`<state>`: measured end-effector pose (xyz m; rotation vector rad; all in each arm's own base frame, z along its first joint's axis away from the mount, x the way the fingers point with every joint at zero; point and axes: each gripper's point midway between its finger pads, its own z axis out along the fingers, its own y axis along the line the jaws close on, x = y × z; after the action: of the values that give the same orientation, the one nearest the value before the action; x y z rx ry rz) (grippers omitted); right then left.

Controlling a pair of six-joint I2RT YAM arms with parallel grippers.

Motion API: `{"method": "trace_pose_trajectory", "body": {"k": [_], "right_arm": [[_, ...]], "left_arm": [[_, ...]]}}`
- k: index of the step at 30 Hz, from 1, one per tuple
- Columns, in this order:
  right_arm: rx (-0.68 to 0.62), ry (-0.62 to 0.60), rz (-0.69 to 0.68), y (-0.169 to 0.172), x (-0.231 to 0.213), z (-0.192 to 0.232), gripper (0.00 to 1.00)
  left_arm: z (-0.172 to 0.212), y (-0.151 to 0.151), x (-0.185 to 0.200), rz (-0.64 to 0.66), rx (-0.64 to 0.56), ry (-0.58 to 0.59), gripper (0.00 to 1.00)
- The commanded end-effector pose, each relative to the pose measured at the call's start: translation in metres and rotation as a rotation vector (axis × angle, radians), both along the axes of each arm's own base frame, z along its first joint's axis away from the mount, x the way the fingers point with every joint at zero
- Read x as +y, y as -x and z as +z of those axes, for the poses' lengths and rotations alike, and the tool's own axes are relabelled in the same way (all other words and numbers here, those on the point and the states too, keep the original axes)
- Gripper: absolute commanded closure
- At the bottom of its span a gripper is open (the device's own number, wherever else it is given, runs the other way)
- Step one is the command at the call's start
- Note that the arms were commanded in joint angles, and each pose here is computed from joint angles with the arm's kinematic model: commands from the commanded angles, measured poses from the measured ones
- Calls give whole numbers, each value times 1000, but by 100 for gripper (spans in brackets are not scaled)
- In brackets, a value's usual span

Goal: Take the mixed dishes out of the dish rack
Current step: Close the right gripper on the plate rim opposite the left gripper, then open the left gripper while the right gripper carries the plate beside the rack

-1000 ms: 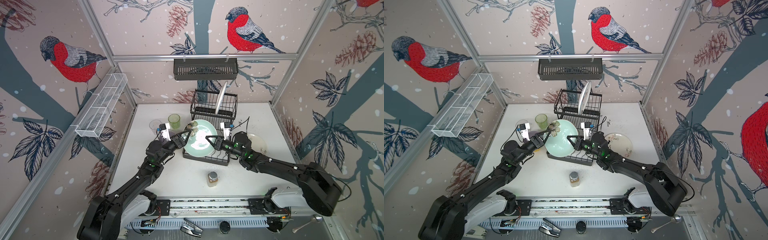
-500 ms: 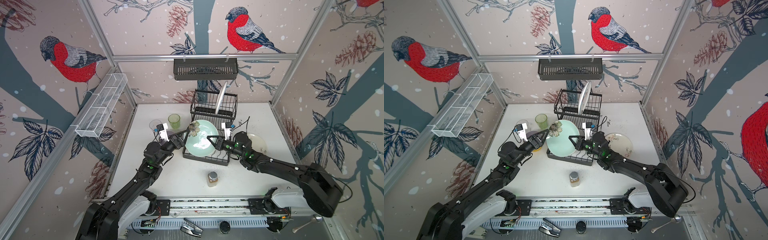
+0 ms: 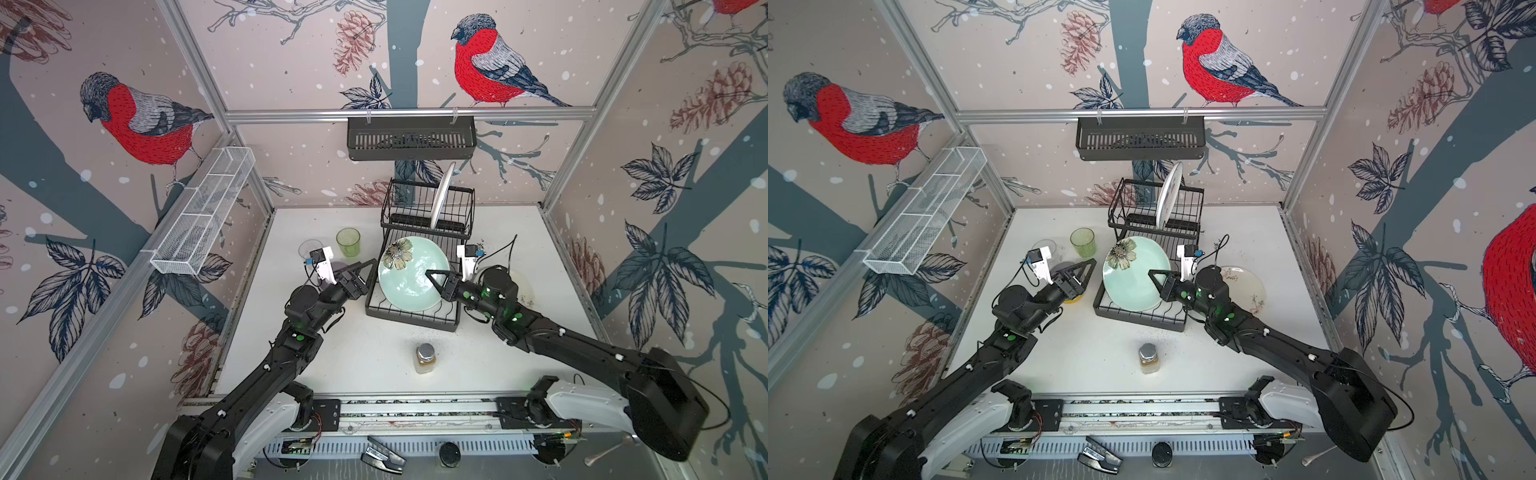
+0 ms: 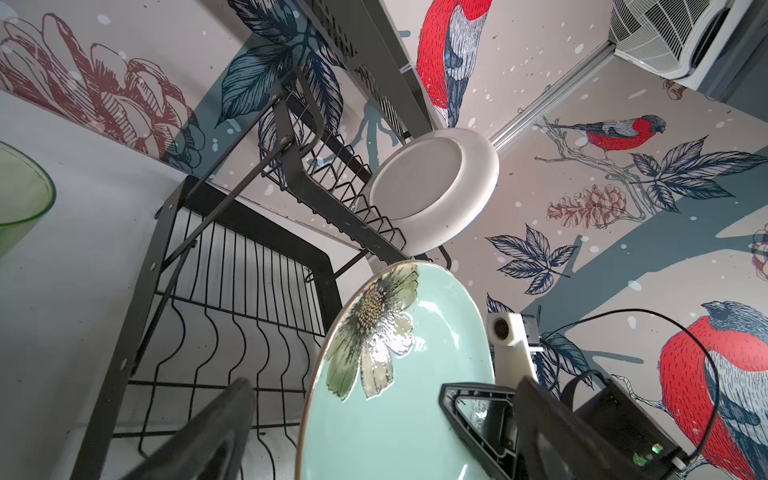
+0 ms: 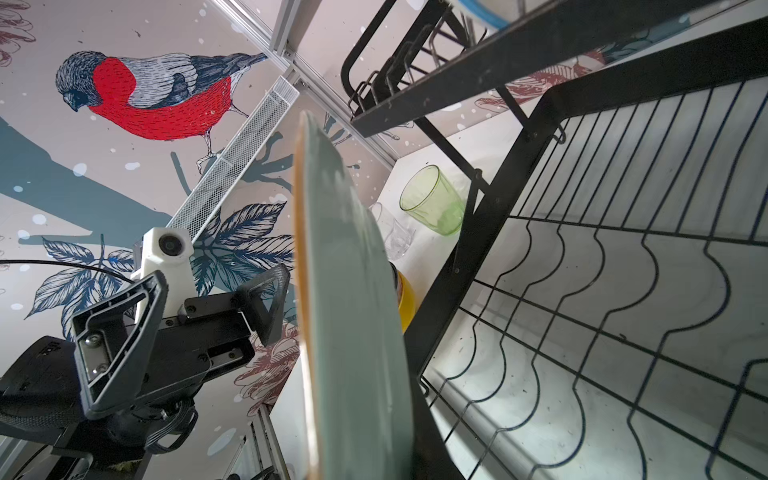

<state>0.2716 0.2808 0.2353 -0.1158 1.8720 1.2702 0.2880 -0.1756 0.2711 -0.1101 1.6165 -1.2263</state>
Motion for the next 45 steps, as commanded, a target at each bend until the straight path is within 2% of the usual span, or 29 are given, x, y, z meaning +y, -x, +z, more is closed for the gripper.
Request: {"method": "trace_pose_trajectory", "body": {"k": [1,12,25,45], "right_arm": [[-95,-60,-34,-1,-8,30,100],[-85,-93,-134,-4,-52,38,100],[-25,-125,-264,-8,-106,25,100],[21,-186,-310,-5,-138,23,100]], "left_arm": [[2,-1,1,12,-16,-36,3],[2,-1,1,11,-17,-32,2],[1,-1,0,5,-13,-27,2],[-3,-2,-2,-7,2,-22,2]]}}
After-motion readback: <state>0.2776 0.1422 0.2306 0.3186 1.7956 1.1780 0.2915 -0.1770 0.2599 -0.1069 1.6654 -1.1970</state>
